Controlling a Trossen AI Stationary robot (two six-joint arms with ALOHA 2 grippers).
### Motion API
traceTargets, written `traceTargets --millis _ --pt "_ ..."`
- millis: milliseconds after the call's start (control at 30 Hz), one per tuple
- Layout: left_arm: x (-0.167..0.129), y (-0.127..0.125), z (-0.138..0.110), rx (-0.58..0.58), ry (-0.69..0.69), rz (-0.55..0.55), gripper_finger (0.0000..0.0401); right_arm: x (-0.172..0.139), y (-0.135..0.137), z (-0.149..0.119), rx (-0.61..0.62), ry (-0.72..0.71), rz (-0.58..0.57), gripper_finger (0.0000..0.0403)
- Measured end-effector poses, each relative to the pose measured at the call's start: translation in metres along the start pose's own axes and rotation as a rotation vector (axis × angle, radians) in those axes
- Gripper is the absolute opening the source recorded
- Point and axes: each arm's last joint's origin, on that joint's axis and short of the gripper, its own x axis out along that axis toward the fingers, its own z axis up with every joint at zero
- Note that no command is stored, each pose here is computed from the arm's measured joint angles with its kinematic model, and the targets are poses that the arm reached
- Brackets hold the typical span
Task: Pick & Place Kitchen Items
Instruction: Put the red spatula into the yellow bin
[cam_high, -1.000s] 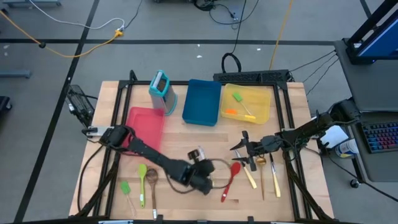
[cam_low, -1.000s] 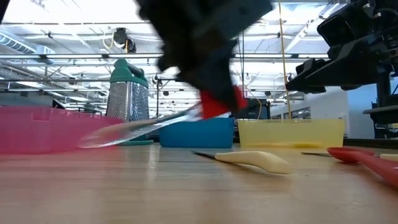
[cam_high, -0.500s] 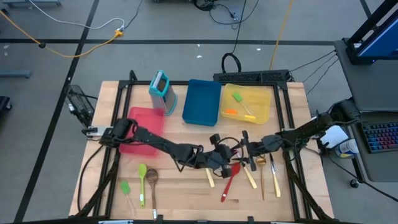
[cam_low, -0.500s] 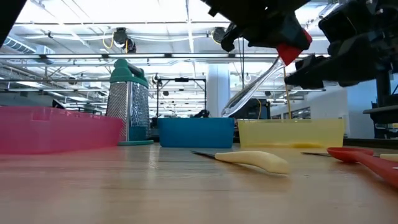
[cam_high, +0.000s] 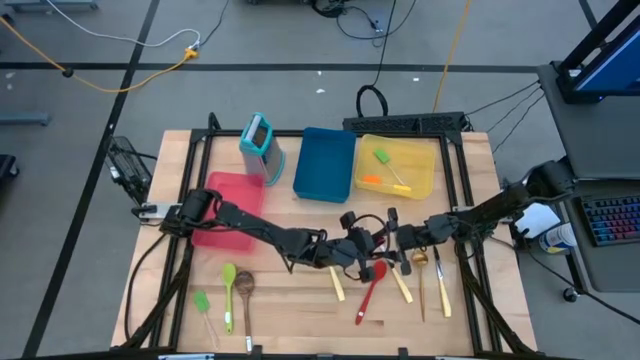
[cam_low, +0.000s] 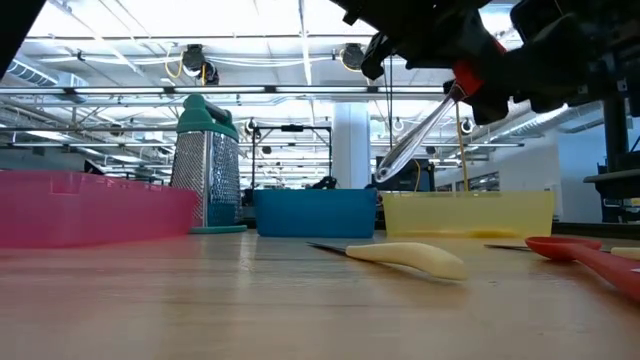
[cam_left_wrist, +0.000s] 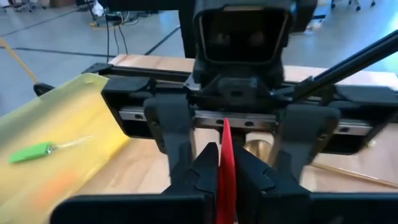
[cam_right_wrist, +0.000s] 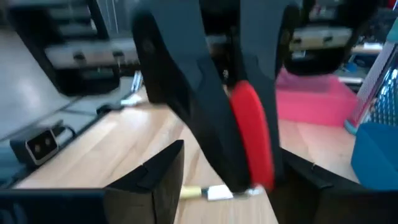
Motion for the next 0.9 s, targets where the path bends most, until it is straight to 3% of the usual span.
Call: traceTargets --millis 167,400,900 --pt "0.0 0.0001 -0.0005 0.002 0.004 0.001 0.0011 0.0034 0.0003 -0.0025 -0.001 -0.02 -0.002 0.0138" --pt "-0.0014 -0.0013 0.0004 0.006 0.003 -0.003 0.0028 0.005 -0.003 -0.0037 -0.01 -0.026 -0.014 0.0023" --pt "-0.0021 -0.0023 -0.0006 0.016 0.012 -0.003 0.0034 0.005 -0.0039 -0.0041 -0.042 -0.02 -0.024 0.0023"
